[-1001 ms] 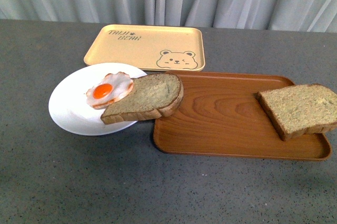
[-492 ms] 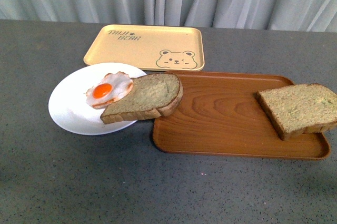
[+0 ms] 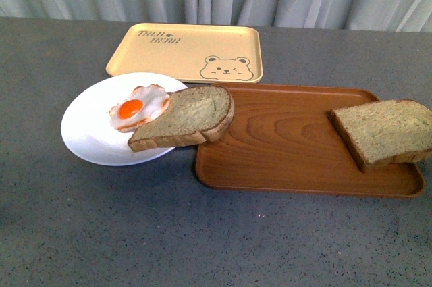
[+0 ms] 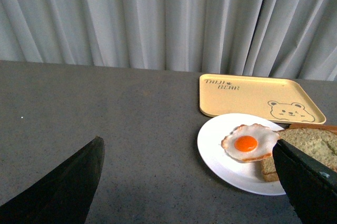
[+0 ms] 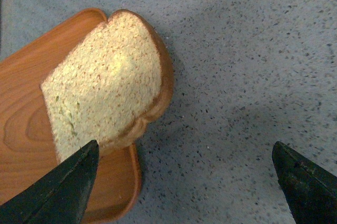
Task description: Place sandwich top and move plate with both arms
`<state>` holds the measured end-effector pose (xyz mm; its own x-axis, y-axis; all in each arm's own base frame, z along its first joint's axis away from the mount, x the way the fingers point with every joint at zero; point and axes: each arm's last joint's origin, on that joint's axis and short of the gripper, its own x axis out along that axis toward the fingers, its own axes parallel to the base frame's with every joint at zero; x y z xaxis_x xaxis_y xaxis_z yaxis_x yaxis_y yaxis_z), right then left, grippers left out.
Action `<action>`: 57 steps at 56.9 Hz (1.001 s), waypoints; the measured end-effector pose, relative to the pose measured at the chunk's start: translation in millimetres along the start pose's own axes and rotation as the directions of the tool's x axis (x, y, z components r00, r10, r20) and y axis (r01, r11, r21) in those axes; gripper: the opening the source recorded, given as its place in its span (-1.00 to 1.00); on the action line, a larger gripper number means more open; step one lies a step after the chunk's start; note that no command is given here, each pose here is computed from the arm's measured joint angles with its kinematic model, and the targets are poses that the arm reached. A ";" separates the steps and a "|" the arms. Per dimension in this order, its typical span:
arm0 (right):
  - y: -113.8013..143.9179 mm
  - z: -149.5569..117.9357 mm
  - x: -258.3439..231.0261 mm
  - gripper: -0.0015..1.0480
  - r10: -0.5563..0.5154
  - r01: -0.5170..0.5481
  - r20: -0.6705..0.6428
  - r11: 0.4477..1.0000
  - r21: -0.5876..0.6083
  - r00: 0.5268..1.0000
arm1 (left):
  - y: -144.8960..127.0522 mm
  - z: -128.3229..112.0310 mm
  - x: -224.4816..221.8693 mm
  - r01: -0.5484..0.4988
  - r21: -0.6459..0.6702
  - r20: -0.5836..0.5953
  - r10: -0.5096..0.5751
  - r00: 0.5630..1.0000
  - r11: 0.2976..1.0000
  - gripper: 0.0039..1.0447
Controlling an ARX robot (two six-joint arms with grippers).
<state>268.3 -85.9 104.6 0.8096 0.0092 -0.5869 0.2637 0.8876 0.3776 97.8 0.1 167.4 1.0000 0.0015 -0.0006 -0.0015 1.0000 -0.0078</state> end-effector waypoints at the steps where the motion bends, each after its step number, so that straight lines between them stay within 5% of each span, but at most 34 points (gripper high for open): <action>1: 0.1 0.0 3.7 0.82 0.003 -0.003 -0.003 1.000 0.006 1.000 | 0.0 0.0 0.0 0.000 0.000 0.000 0.000 1.000 1.000 0.83; 35: 18.2 2.6 69.7 0.80 0.075 -0.073 -0.008 0.986 0.151 0.997 | 0.0 0.0 0.0 0.000 0.000 0.000 0.000 1.000 1.000 0.83; 57: 28.0 -0.7 79.9 -0.34 0.070 -0.065 -0.024 0.984 0.169 0.997 | 0.0 0.0 0.0 0.000 0.000 0.000 0.000 1.000 1.000 0.83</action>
<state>340.0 -59.9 67.8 0.8132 0.0823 -0.5761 0.2952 0.7949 0.5302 97.8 0.1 167.4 1.0000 0.0015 -0.0006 -0.0015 1.0000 -0.0078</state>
